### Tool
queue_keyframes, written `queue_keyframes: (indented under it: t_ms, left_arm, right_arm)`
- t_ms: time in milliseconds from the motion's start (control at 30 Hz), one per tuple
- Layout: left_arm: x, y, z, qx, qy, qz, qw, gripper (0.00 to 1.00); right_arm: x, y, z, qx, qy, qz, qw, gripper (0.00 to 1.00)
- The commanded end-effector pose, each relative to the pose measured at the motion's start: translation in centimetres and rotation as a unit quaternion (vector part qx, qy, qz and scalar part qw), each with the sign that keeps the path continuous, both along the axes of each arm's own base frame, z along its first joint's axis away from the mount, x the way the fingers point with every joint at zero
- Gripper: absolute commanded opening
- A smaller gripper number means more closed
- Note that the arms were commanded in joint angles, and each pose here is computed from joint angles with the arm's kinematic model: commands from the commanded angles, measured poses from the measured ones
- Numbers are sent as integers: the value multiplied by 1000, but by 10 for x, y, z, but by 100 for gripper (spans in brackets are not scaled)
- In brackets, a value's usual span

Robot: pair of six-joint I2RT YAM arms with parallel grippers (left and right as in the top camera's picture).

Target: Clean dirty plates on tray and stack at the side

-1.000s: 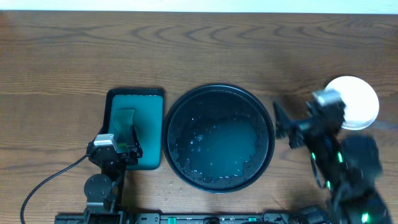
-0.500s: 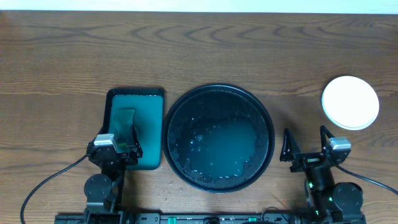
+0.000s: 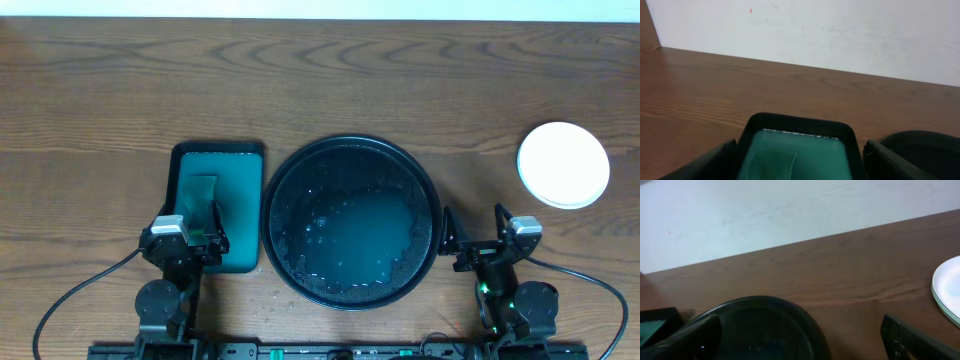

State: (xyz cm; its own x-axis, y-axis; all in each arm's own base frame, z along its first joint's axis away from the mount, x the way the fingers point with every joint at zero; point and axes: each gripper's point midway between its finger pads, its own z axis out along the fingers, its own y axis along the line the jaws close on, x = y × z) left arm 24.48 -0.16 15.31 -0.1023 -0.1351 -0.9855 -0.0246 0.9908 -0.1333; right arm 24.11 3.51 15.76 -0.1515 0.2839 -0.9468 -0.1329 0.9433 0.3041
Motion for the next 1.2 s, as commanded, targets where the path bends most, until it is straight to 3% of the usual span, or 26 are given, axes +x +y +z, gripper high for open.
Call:
queue_keyframes:
  t_ms: [0, 300, 500, 1167]
  left_arm:
    - [-1, 2, -17, 8, 27, 4, 1000, 80]
    - [-1, 2, -17, 8, 27, 4, 1000, 80]
    - [-1, 2, -17, 8, 27, 4, 1000, 80]
    - [-1, 2, -17, 8, 27, 4, 1000, 80]
  right_arm:
    - [0, -1, 0, -22, -7, 0, 1000, 99]
    - [-1, 4, -1, -128, -27, 26, 991, 99]
    - [-1, 4, -1, -157, -32, 29, 987, 99]
    - [-1, 4, 0, -160, -34, 29, 986, 99]
